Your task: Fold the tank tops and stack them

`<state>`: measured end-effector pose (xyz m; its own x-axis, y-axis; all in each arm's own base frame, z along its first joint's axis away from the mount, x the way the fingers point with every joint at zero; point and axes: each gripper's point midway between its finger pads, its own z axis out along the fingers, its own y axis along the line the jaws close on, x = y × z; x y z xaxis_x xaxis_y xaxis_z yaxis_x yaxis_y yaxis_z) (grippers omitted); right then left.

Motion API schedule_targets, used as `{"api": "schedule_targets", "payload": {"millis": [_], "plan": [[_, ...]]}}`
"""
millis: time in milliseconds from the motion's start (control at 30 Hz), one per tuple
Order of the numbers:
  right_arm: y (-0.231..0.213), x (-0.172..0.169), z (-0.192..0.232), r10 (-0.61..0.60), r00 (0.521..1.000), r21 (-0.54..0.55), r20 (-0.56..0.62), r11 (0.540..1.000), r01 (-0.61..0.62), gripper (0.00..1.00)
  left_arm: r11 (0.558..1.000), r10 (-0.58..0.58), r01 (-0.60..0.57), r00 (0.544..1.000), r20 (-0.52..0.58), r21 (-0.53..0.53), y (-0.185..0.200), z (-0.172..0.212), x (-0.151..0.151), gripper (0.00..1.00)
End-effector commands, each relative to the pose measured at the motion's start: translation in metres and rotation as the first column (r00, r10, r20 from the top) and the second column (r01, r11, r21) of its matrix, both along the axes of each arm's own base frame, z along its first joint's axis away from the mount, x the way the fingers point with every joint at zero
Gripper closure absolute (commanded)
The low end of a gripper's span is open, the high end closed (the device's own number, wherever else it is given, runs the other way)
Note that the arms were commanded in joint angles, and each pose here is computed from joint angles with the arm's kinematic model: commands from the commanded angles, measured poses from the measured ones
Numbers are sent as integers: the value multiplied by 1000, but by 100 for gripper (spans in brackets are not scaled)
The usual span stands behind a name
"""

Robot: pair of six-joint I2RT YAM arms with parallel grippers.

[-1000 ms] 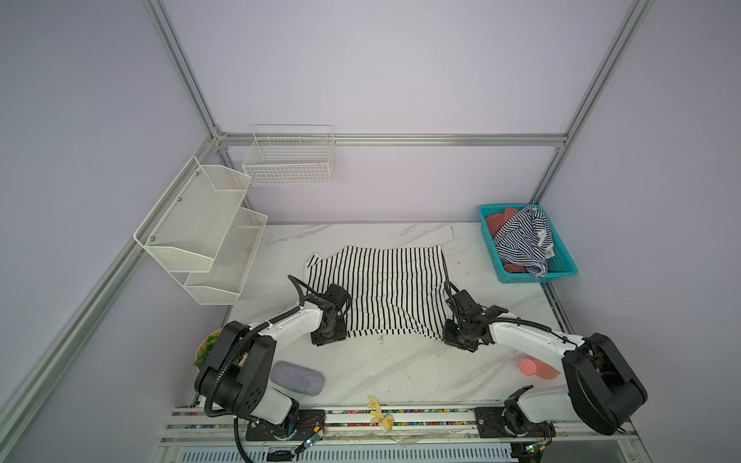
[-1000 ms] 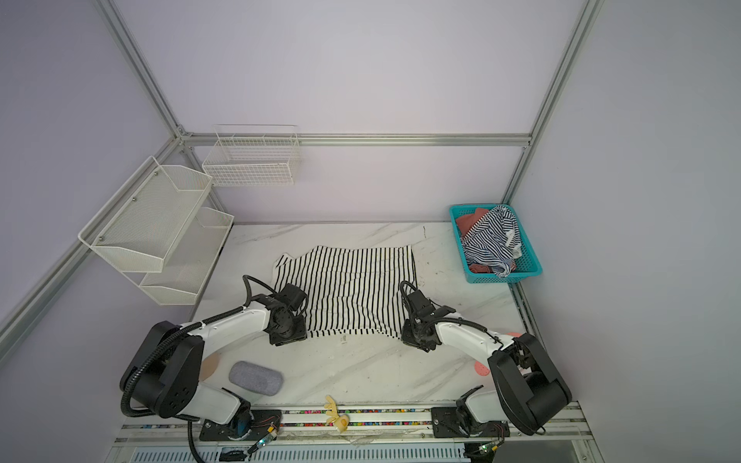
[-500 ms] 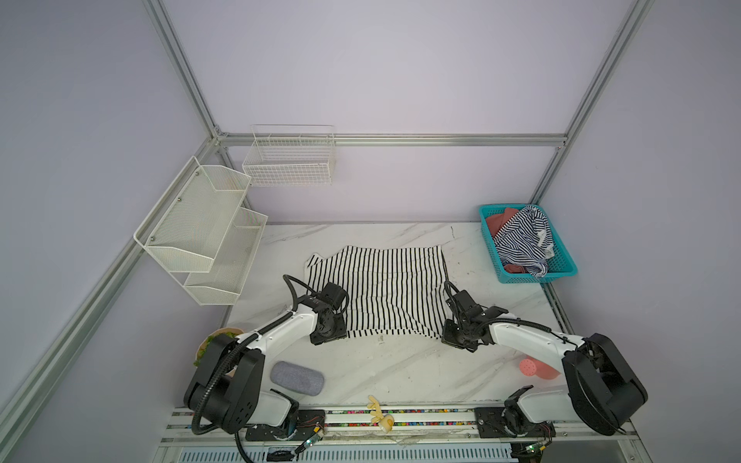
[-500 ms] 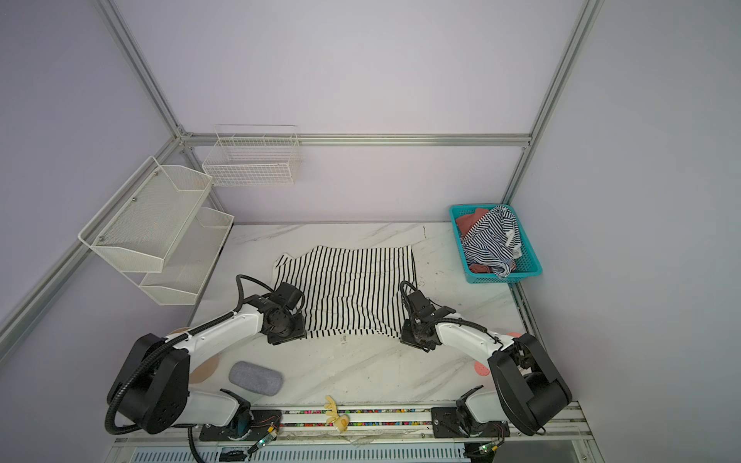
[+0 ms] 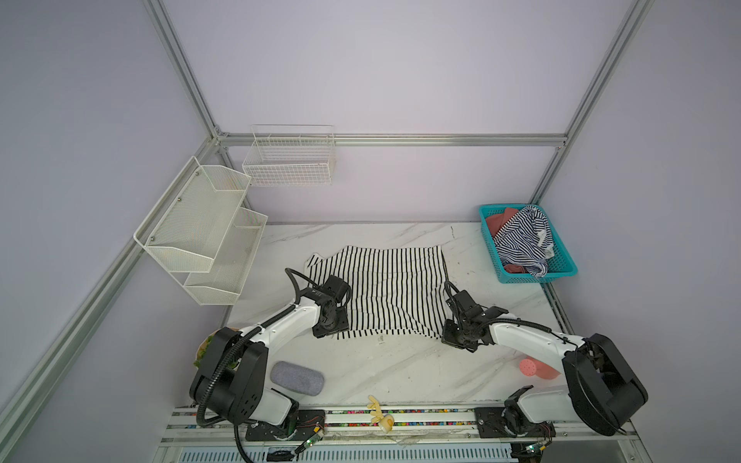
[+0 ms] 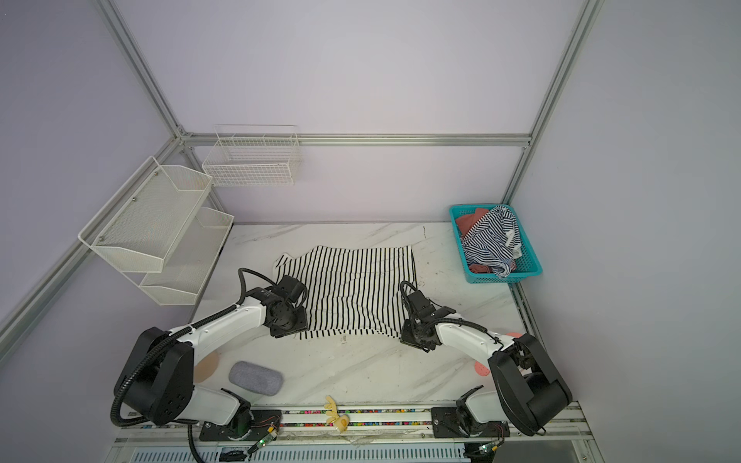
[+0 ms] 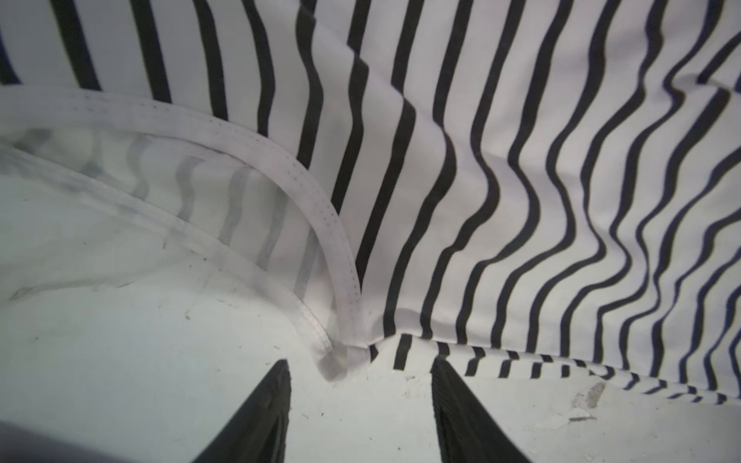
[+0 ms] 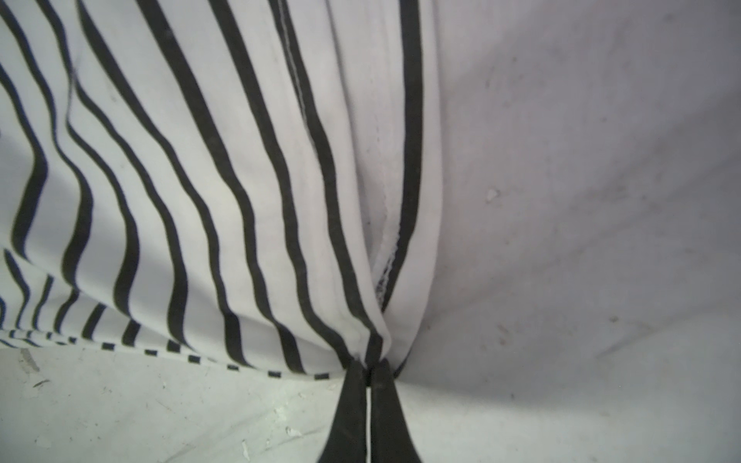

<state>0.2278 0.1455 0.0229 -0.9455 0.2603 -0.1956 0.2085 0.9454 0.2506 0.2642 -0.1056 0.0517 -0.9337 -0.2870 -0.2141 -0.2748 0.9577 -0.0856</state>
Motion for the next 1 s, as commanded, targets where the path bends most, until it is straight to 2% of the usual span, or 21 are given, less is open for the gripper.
{"api": "schedule_targets", "payload": {"millis": [0, 100, 300, 533, 700, 900, 967], "plan": [[-8, -8, -9, -6, 1000, -36, -22, 999, 5, 100, 1000, 5, -3, 995, 100, -28, -8, 25, 30, 44], [-8, -9, -10, -1, 1000, -34, -24, 999, 0, 100, 1000, 2, 0, 996, 89, -28, -10, 20, 32, 44], [-9, -9, -10, -5, 1000, -37, -24, 999, 4, 100, 1000, 4, -3, 998, 61, -14, -8, 10, 29, 60], [-9, -10, -10, -6, 1000, -37, -27, 999, 5, 100, 1000, 7, -7, 1000, 30, 8, -4, -4, 24, 62], [-9, -9, -10, -6, 1000, -36, -24, 999, 5, 100, 1000, 22, -22, 1000, 22, 6, -4, -10, 25, 75], [-10, -8, -2, -14, 1000, -37, -1, 999, 14, 100, 1000, 14, -14, 1000, 19, 5, -5, -10, 25, 100], [-13, -5, 5, -23, 1000, -44, 17, 999, 24, 100, 1000, 13, -14, 1000, 24, 7, -4, -6, 24, 100]]}}
